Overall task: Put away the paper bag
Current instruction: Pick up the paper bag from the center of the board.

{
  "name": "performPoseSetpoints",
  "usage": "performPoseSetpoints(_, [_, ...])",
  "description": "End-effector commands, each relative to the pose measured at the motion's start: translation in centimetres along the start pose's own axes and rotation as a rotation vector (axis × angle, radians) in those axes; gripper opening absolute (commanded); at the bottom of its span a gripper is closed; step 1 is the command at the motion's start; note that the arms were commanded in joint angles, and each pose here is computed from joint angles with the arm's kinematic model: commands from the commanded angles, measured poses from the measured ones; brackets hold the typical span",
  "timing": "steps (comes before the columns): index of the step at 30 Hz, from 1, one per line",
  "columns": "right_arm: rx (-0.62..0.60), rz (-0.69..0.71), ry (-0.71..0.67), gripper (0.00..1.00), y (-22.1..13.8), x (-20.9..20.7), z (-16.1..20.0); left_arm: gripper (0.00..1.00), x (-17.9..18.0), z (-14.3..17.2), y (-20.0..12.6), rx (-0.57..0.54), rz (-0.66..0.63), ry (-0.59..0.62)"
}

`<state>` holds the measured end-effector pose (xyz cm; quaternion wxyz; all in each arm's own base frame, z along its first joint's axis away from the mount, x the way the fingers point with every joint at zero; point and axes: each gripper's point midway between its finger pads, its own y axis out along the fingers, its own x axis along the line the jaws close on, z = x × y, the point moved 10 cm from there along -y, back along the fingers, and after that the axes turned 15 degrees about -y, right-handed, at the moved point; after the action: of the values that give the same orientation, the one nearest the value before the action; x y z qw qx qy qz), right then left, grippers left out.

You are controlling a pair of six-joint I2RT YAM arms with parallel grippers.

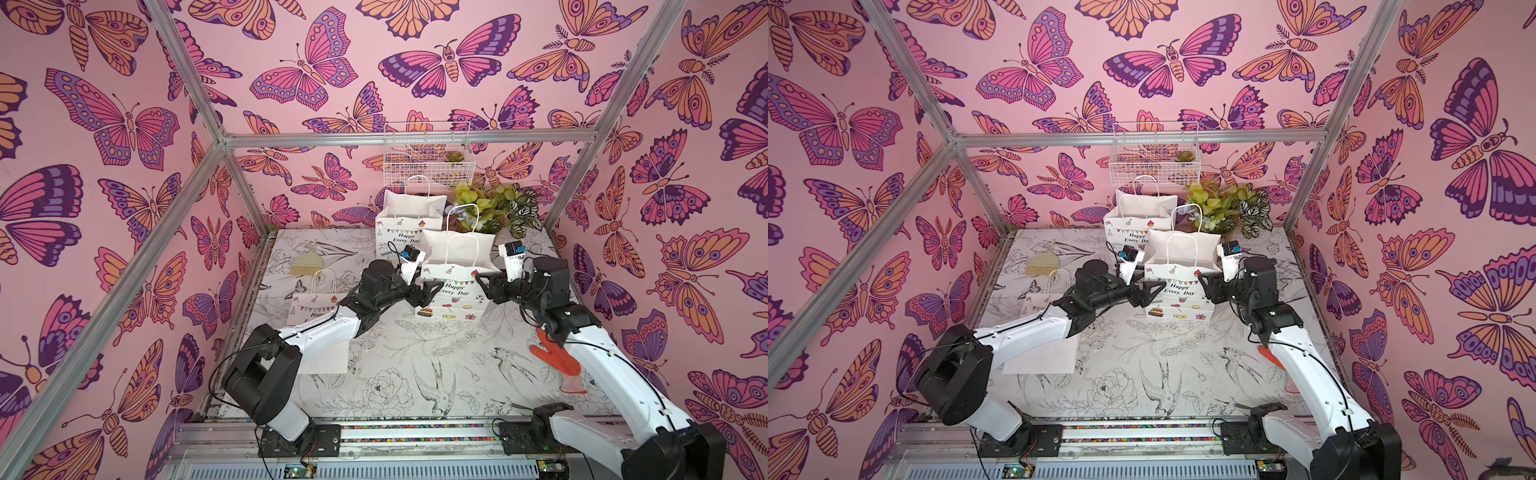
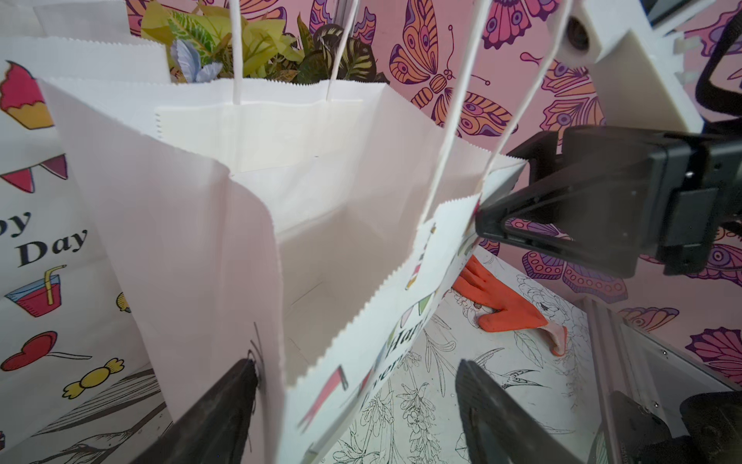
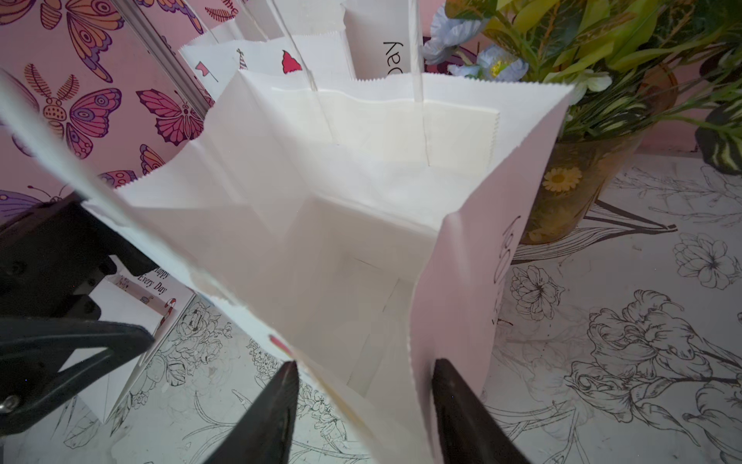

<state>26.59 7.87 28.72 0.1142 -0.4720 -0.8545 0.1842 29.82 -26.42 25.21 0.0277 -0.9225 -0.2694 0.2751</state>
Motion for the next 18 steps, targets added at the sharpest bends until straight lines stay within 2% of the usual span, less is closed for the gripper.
performPoseSetpoints(1, [-0.050,-0.041,-0.024,0.47,0.2,0.1,-0.8,0.79,0.2,0.2,0.7,0.021,0.001,-0.004])
performPoseSetpoints(9, [-0.045,-0.083,0.004,0.22,0.3,0.4,-0.4,0.78,0.1,0.2,0.9,0.038,0.023,-0.026])
performPoseSetpoints(14, [-0.017,-0.064,0.044,0.00,-1.0,0.8,-0.1,0.82,-0.6,-0.4,0.1,0.023,0.044,-0.029])
performPoseSetpoints(18, [0.021,-0.045,0.066,0.00,-2.3,1.1,0.0,0.86,-1.3,-0.9,-0.9,-0.002,0.046,-0.025])
